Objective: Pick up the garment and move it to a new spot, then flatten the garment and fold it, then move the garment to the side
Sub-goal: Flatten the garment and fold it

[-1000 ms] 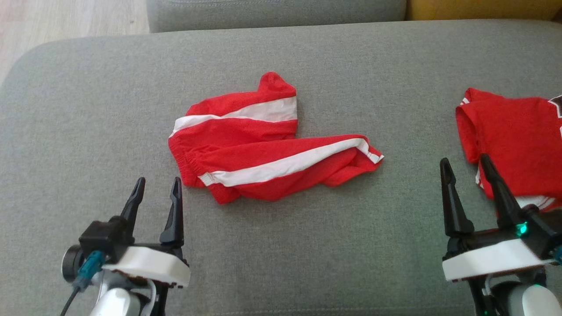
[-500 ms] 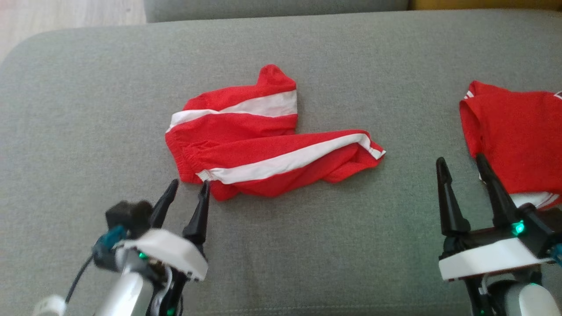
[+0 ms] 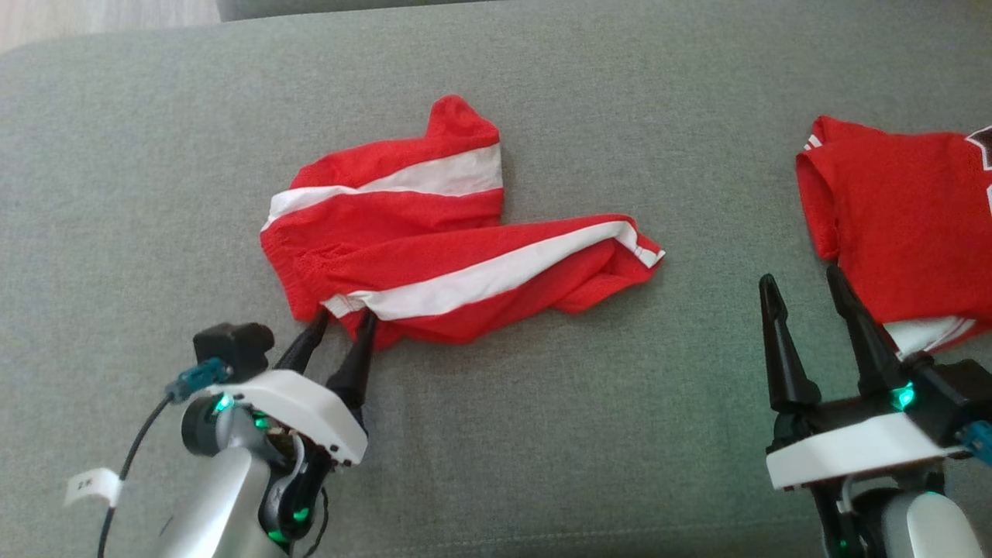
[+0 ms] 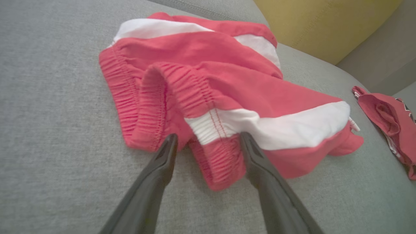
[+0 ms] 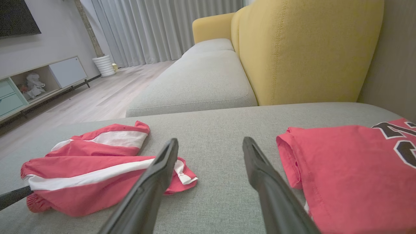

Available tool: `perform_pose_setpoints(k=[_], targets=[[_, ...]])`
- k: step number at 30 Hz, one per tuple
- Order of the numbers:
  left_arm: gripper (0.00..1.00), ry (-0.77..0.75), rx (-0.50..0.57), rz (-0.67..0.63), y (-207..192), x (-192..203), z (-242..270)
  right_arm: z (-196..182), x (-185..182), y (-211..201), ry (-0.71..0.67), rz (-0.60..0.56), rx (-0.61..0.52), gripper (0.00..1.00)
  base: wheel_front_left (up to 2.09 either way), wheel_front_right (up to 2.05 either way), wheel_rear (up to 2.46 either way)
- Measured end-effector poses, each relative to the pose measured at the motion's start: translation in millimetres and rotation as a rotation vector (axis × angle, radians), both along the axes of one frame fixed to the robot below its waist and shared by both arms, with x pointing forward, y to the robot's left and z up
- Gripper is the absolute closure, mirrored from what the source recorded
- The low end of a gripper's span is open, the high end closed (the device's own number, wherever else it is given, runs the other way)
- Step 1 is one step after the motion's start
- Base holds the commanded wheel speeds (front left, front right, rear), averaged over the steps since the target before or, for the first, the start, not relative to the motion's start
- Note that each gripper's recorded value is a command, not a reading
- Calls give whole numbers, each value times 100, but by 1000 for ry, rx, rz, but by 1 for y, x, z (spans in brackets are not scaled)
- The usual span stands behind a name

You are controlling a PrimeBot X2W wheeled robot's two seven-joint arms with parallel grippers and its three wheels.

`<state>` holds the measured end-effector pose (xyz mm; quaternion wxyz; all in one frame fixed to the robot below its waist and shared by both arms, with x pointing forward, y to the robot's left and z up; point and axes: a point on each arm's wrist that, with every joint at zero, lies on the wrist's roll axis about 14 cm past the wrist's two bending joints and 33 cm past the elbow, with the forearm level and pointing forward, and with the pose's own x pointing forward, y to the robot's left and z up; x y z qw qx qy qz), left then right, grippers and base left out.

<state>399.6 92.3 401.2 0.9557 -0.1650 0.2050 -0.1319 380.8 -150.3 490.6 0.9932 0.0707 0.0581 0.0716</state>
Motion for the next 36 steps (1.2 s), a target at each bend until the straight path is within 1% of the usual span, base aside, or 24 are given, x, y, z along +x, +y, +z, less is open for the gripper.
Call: perform_pose_setpoints(k=[2, 8, 13, 14, 20, 25, 26, 27, 28, 32, 36], targets=[[100, -5, -4, -4, -1, 2, 0, -2, 0, -1, 5, -2, 3, 0, 0, 0, 0], [100, -28, -5, 11, 3, 4, 2, -20, 5, 6, 58, 22, -19, 0, 0, 0, 0], [100, -37, 5, 14, 6, 3, 2, -56, 14, 24, 162, 118, -77, 0, 0, 0, 0], [100, -48, 7, 5, 5, 6, 4, -69, 22, 31, 192, 161, -116, 0, 0, 0, 0], [100, -94, 14, 14, 8, 17, 13, -86, 52, 52, 203, 248, -177, 0, 0, 0, 0], [100, -89, 9, 23, 8, 16, 8, -106, 59, 57, 251, 278, -210, 0, 0, 0, 0], [100, -90, 7, 24, 8, 16, 8, -110, 60, 57, 261, 279, -212, 14, 0, 0, 0], [100, -89, 6, 26, 8, 16, 7, -112, 61, 57, 262, 278, -212, 60, 0, 0, 0], [100, -91, 5, 28, 9, 16, 7, -113, 62, 57, 262, 277, -211, 100, 0, 0, 0], [100, -113, 1, 33, 9, 20, 11, -110, 71, 56, 240, 268, -204, 100, 0, 0, 0], [100, -179, 12, 34, 10, 27, 25, -96, 79, 56, 182, 258, -191, 100, 0, 0, 0]])
